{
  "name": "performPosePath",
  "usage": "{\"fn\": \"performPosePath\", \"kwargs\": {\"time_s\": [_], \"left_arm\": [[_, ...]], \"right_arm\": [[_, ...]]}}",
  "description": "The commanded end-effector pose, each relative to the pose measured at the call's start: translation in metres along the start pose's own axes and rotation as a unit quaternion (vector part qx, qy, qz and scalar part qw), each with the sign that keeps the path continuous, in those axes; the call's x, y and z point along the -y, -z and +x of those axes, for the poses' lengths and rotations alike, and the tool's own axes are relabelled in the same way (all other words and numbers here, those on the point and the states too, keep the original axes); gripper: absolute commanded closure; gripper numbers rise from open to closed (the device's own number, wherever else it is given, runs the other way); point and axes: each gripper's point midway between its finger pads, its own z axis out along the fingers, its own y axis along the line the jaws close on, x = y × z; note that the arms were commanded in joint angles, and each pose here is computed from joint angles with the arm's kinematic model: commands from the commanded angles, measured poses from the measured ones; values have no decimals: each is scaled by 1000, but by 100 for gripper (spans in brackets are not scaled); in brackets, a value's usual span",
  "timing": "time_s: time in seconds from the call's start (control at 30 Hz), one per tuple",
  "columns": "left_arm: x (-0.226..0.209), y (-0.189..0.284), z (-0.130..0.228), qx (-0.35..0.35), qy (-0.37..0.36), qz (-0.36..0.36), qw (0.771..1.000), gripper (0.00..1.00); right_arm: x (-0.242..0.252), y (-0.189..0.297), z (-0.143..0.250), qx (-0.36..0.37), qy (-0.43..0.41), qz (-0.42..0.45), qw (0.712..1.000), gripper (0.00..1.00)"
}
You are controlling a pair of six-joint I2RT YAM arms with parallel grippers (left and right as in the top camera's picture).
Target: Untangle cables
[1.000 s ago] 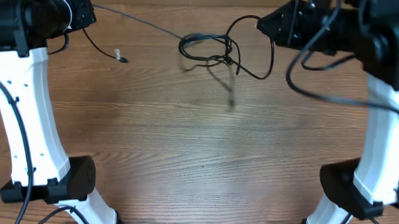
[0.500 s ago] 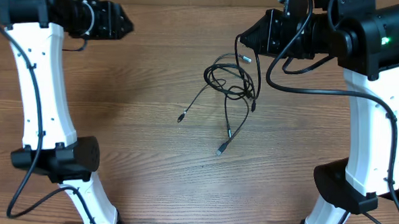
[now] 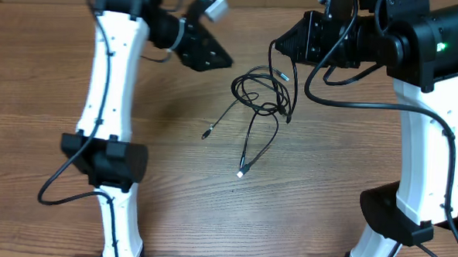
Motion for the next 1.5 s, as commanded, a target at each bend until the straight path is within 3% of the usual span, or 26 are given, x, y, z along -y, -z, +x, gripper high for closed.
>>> {"fn": "performPosePath", "kwargs": {"time_s": [0.0,0.2,0.27,0.33,0.43,0.53,0.57,0.6,0.7,1.23,1.47], "left_arm": [[17,-29,-15,12,-76,40,996,44],[25,-65,-19,0,-103,61,993,47],[23,-72,-16,-8,-100,63,993,51],[19,-76,-11,-19,-95,58,994,63],[13,-73,-8,-26,-90,47,994,65],[8,-57,-11,-12,-72,37,997,53],[7,-44,-15,3,-61,35,998,40],[7,-36,-17,11,-56,34,998,36],[13,-13,-16,28,-38,40,998,29],[40,-17,-10,28,-89,91,991,32],[52,-35,-8,5,-97,100,990,41]], "right_arm": [[-5,2,1,3,6,-5,1000,96],[-5,2,1,3,6,-5,1000,96],[-5,2,1,3,6,-5,1000,96],[-5,2,1,3,6,-4,1000,96],[-4,2,0,5,6,-1,1000,96],[-4,2,0,5,6,-1,1000,96],[-4,2,0,5,6,-1,1000,96],[-4,2,0,5,6,-1,1000,96],[-4,2,0,5,6,-1,1000,96],[-3,2,0,4,5,-1,1000,96],[-4,2,-2,10,11,-2,1000,96]]}}
